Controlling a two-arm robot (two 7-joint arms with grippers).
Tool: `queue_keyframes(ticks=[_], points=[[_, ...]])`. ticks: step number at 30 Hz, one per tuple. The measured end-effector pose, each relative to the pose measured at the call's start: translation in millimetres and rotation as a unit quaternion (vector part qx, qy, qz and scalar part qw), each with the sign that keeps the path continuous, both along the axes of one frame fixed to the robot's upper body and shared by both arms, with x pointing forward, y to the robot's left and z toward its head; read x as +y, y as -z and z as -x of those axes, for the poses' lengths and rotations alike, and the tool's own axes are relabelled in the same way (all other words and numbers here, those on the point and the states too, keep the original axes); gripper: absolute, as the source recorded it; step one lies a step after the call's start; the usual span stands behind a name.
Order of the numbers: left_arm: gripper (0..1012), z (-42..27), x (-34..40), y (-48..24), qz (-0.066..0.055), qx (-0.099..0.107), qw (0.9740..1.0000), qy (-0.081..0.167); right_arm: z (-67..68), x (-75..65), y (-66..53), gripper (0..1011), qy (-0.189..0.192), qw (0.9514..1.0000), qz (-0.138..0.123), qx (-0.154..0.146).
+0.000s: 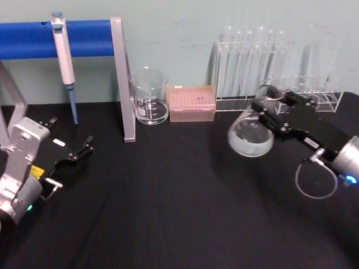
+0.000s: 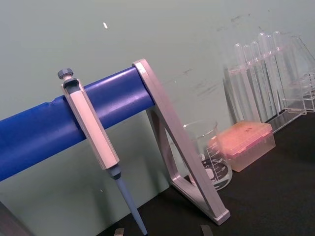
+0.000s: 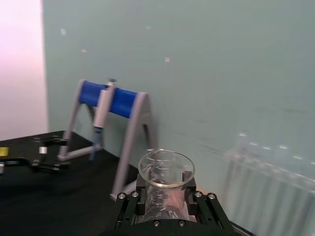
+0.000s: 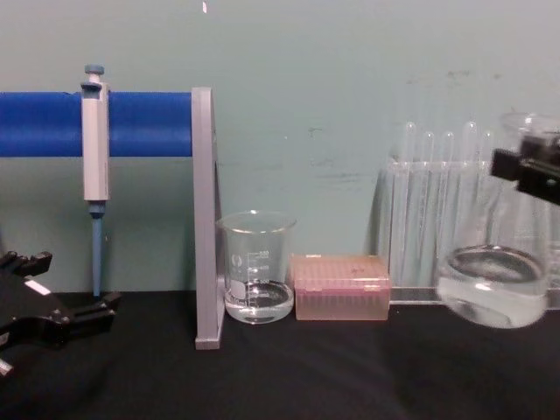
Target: Grasp the erlenmeyer flask with one hand, shake it three times, then place it back.
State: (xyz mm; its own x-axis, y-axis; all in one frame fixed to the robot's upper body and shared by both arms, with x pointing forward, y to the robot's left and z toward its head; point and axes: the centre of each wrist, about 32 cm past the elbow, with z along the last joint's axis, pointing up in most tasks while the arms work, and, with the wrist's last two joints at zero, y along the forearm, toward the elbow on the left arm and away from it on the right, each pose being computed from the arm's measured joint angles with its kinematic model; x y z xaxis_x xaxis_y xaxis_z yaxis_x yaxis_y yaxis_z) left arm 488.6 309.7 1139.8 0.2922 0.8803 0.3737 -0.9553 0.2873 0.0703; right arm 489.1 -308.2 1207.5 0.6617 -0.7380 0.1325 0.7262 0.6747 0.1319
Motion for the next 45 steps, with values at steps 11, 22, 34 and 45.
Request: queue_keyframes(ticks=[11, 22, 34, 45], points=[[1001, 0.0, 0.0, 0.0, 0.000, 0.000, 1.0000, 0.000, 12.5, -13.9, -0.5, 449, 0.056, 0.9984, 0.006, 0.004], [1001, 0.0, 0.0, 0.0, 0.000, 0.000, 1.0000, 0.000, -0.8, 7.5, 0.7, 449, -0.024, 0.9996, 0.008, 0.009], [1001, 0.0, 0.0, 0.0, 0.000, 0.000, 1.0000, 0.000, -17.9, 34.3, 1.1, 449, -0.139, 0.9901, 0.005, 0.019], [1001, 0.0, 0.0, 0.0, 0.000, 0.000, 1.0000, 0.000, -24.0, 34.7, 1.3, 449, -0.171, 0.9851, 0.007, 0.021]])
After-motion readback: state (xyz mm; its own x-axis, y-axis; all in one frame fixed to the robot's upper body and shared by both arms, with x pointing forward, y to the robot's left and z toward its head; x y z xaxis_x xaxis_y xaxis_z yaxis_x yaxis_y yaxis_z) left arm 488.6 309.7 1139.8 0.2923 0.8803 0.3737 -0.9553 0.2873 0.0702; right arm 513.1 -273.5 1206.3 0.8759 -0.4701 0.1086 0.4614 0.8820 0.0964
